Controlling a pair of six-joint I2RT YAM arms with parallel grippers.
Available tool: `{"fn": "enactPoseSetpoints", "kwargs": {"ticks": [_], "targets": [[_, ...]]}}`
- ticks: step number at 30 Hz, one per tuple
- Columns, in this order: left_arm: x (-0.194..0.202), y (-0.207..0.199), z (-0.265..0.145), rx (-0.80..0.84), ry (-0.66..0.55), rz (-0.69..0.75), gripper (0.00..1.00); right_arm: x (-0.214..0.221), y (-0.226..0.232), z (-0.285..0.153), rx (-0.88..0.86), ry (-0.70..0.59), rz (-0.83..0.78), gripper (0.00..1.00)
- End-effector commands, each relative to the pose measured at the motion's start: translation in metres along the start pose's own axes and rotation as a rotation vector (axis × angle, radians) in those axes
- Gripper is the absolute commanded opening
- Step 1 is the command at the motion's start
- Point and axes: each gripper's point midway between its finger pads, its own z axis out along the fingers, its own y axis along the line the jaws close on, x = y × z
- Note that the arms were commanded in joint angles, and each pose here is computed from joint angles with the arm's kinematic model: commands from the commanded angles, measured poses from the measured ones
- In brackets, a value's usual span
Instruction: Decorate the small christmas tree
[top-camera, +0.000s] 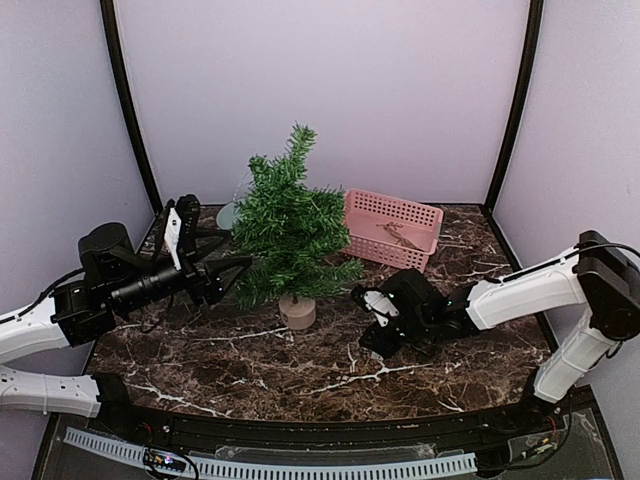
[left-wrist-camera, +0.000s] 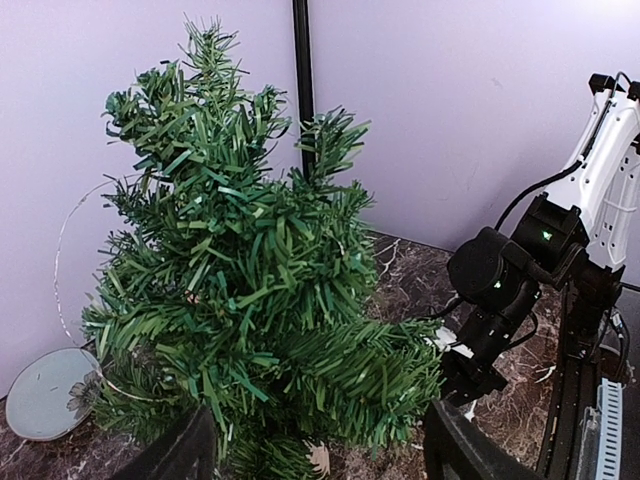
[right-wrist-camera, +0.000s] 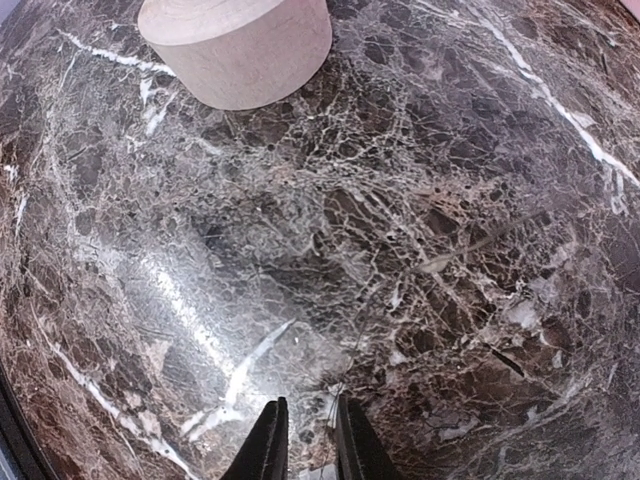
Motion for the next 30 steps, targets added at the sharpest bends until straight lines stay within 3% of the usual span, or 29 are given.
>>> {"fn": "enactPoseSetpoints", "kwargs": {"ticks": [1,8,13,16,25,30], "targets": [[-0.003,0.001,-0.002,-0.009,-0.025,0.008,0.73,-0.004,0.007,0.002,-0.026,-0.006,-0.011,0.2],[-0.004,0.001,-0.001,-0.006,-0.027,0.013,0.73,0.018,0.002,0.006,-0.009,0.054,0.003,0.18],[-0.005,0.001,0.0,-0.008,-0.03,0.017,0.73,0.021,0.002,0.003,-0.006,0.062,-0.001,0.01],[-0.005,0.002,0.0,-0.01,-0.031,0.018,0.72,0.016,0.011,-0.005,-0.031,0.054,-0.022,0.0],[-0.01,0.041,-0.004,-0.242,-0.014,-0.074,0.73,0.005,0.077,-0.051,-0.075,0.094,-0.241,0.0],[-0.013,0.03,-0.007,-0.175,-0.042,-0.055,0.73,0.002,0.127,-0.093,-0.112,0.11,-0.36,0.0]]}}
